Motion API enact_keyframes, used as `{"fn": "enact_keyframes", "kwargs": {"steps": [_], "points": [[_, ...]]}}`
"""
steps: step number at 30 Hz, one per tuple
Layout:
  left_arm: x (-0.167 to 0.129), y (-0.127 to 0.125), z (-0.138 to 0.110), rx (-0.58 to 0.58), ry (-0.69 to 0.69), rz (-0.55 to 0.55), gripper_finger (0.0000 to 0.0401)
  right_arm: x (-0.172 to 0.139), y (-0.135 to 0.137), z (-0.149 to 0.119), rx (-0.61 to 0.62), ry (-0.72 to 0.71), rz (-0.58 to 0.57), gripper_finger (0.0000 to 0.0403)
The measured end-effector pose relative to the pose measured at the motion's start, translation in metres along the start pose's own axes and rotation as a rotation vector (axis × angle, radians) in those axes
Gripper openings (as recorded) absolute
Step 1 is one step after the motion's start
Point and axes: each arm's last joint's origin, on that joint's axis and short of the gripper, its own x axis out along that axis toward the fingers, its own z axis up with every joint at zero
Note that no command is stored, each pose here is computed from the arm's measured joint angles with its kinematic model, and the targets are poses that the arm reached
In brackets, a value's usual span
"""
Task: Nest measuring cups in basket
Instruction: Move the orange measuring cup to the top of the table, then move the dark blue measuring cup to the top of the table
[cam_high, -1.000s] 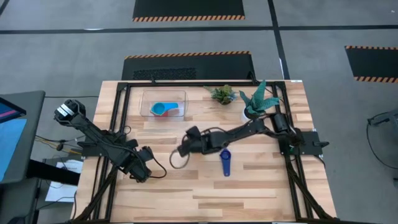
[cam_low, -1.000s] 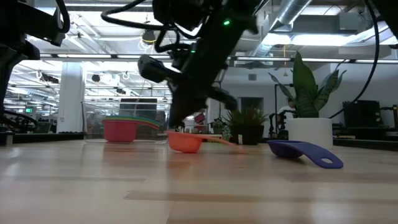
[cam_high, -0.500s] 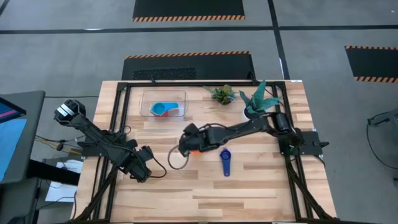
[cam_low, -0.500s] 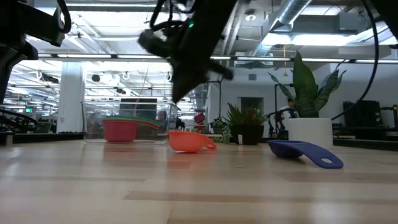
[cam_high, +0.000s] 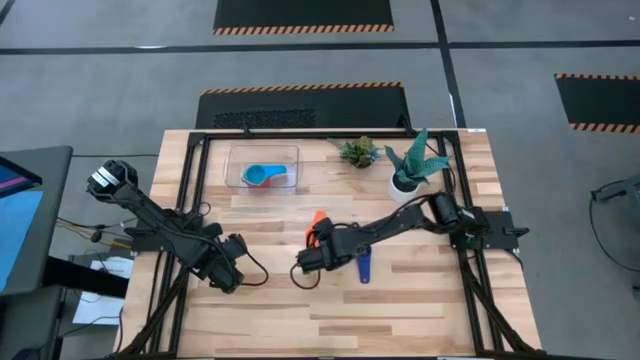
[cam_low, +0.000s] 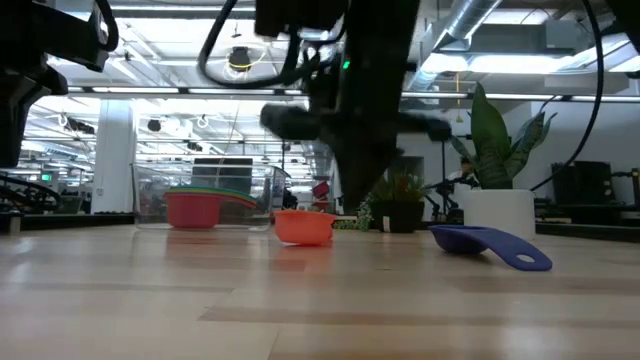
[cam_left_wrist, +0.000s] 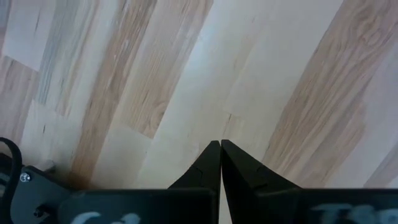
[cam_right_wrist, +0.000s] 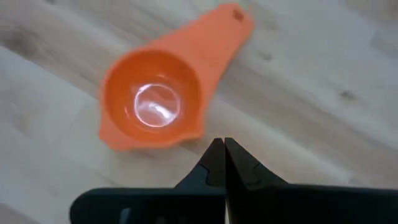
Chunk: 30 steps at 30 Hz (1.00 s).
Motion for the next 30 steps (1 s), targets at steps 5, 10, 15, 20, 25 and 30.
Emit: {"fn": "enact_keyframes", "kwargs": {"steps": [5,10,15,20,25,30], "points": [[0.000,0.000,0.000,0.002,-0.002,0.001,0.0000,0.024,0.011,0.000,0.014,0.021,0.038,0.0007],[0.000,0.000,0.000,0.003,-0.003,0.001,0.0000,0.027,0.019,0.026,0.041,-0.066,0.165,0.0005],[0.000,0.000,0.000,0.003,0.000,0.000,0.0000,0.033,0.020,0.046,0.048,-0.084,0.234,0.0008],[0.000,0.000,0.000,0.003,0.001,-0.001,0.0000,0.025,0.023,0.024,-0.004,-0.031,0.220,0.0006],[0.000,0.000,0.000,0.003,0.001,-0.001,0.0000,0.001,0.014,-0.006,0.005,0.030,0.117,0.0009],[0.000,0.000,0.000,0.007,0.000,0.000,0.0000,-0.033,-0.007,-0.039,0.082,0.063,-0.057,0.0008]]}}
